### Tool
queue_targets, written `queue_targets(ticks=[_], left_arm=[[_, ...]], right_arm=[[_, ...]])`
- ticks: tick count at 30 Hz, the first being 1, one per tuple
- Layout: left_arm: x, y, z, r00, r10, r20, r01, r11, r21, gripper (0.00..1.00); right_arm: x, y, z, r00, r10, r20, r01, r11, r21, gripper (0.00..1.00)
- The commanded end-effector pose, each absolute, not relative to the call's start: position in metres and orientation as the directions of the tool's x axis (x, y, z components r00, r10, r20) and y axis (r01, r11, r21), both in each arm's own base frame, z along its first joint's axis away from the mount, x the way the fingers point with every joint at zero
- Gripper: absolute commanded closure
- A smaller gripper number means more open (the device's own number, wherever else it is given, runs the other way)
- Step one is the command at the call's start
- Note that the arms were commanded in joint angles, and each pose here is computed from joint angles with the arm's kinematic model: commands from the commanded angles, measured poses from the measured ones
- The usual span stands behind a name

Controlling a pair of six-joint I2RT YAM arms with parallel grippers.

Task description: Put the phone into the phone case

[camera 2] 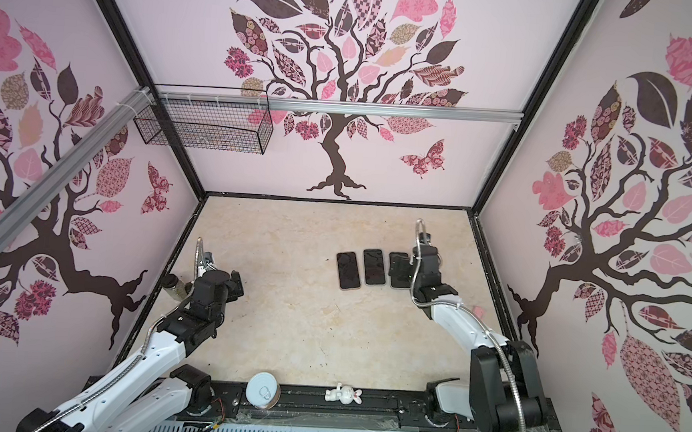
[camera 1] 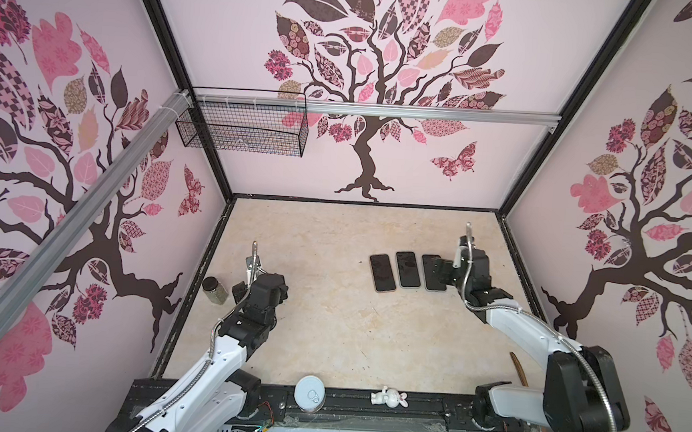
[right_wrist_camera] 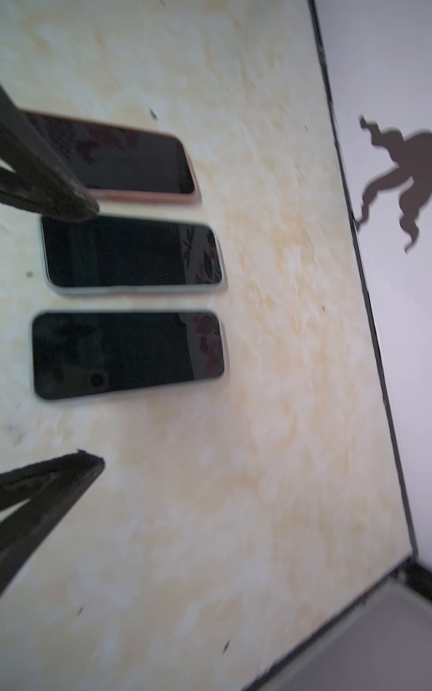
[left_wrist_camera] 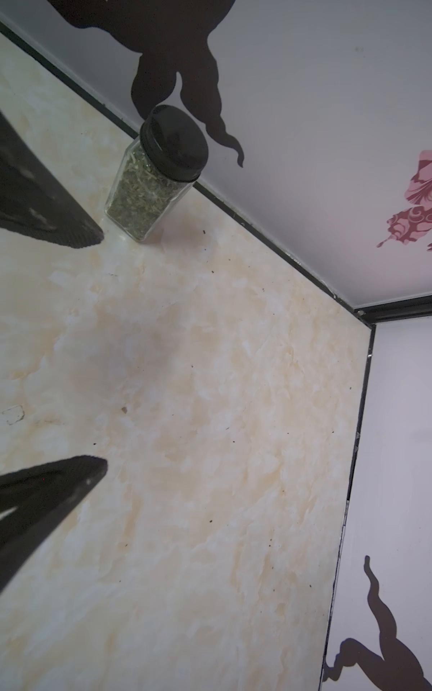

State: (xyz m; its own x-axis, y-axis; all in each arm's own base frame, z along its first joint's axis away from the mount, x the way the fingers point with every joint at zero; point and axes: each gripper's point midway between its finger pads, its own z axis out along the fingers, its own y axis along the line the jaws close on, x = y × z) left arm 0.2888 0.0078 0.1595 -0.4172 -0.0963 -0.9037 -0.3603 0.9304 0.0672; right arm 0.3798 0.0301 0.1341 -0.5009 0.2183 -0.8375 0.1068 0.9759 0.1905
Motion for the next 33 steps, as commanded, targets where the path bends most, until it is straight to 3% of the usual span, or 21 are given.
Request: queue_targets(ticks=[1, 7, 13, 26, 29, 33], left_arm=[[0.294, 0.018, 0.174, -0.339, -0.042, -0.940, -0.401, 0.910, 0.104, 0.09], [0.302, 0.023, 0.182, -0.160, 0.034, -0.987, -0.394, 0.914, 0.095, 0.06], [0.327, 0.047, 0.153, -0.177, -0.076, -0.981, -0.386, 0.923, -0.002, 0.06], [0.392, 0.032, 0.113, -0.191, -0.007, -0.982, -0.227, 0.973, 0.037, 0.05], [0.393, 0.029, 0.105, -0.266, -0.021, -0.964, -0.195, 0.980, 0.033, 0.04], [0.400, 0.035, 0.104, -0.266, -0.054, -0.962, -0.186, 0.983, -0.003, 0.03]], right_arm=[[0.385, 0.016, 0.164, -0.316, 0.250, -0.915, 0.080, 0.968, 0.237, 0.00], [0.382, -0.005, 0.138, -0.316, 0.137, -0.939, 0.151, 0.984, 0.093, 0.00], [0.380, -0.013, 0.124, -0.271, 0.104, -0.957, 0.177, 0.983, 0.057, 0.00], [0.383, -0.009, 0.115, -0.147, 0.099, -0.984, 0.130, 0.988, 0.080, 0.00], [0.388, -0.008, 0.111, -0.202, 0.097, -0.975, 0.131, 0.989, 0.072, 0.00], [0.388, -0.009, 0.111, -0.197, 0.095, -0.976, 0.133, 0.989, 0.069, 0.00]])
